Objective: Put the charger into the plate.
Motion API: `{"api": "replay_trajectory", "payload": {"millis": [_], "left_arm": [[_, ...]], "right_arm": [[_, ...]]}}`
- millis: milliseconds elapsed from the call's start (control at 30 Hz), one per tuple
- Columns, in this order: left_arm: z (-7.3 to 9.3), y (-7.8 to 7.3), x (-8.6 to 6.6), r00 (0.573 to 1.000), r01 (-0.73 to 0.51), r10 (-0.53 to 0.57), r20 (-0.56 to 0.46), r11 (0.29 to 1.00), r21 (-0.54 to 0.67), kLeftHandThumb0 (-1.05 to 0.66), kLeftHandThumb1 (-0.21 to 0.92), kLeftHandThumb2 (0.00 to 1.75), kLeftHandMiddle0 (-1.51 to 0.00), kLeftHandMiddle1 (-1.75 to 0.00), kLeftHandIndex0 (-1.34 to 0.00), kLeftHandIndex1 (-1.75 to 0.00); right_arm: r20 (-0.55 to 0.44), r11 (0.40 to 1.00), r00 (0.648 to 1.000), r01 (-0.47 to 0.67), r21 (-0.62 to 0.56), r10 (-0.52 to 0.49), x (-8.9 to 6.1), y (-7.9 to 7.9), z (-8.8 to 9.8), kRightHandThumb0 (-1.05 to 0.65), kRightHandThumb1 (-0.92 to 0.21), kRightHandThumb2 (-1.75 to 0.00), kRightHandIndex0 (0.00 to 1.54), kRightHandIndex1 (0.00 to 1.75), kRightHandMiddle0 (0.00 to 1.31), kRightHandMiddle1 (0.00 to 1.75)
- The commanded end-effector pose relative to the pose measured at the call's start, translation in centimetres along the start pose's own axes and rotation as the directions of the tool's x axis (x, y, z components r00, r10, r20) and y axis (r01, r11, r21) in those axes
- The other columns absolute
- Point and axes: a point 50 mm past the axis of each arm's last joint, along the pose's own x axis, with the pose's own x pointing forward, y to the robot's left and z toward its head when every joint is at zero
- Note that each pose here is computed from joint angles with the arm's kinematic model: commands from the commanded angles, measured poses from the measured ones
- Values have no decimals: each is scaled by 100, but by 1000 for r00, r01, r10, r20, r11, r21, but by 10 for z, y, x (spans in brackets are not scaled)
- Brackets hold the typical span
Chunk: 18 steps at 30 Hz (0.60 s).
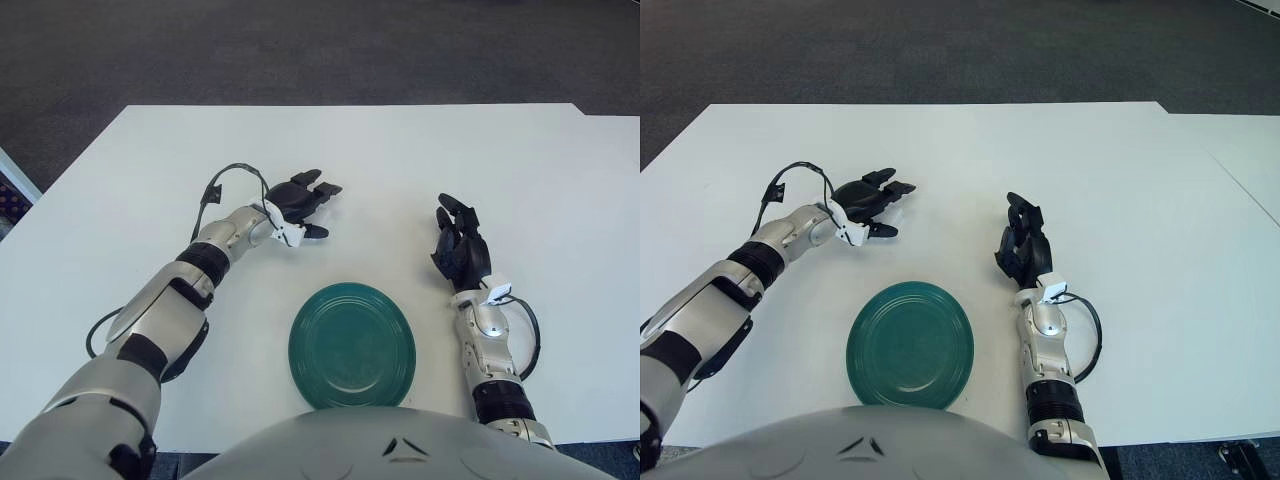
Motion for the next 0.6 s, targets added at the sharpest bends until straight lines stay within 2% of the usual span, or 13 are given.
{"api": "replay_trajectory", "payload": {"millis": [0,567], "left_arm": [[-9,-58,-19,974,213,-216,-67,976,-49,-105,92,45,-12,-3,0,-84],[-11,-68,-23,965,239,-248,-81,965,-104,-105,92,42,-16,-2,0,-89]], "right_arm": [[-378,991,924,101,85,-61,-62,1,-70,-81,-92,-81,42,2,2,80],[-378,995,924,76,57,-49,-60,-4,-68,-82,-92,-84,39,0,0,79]]}}
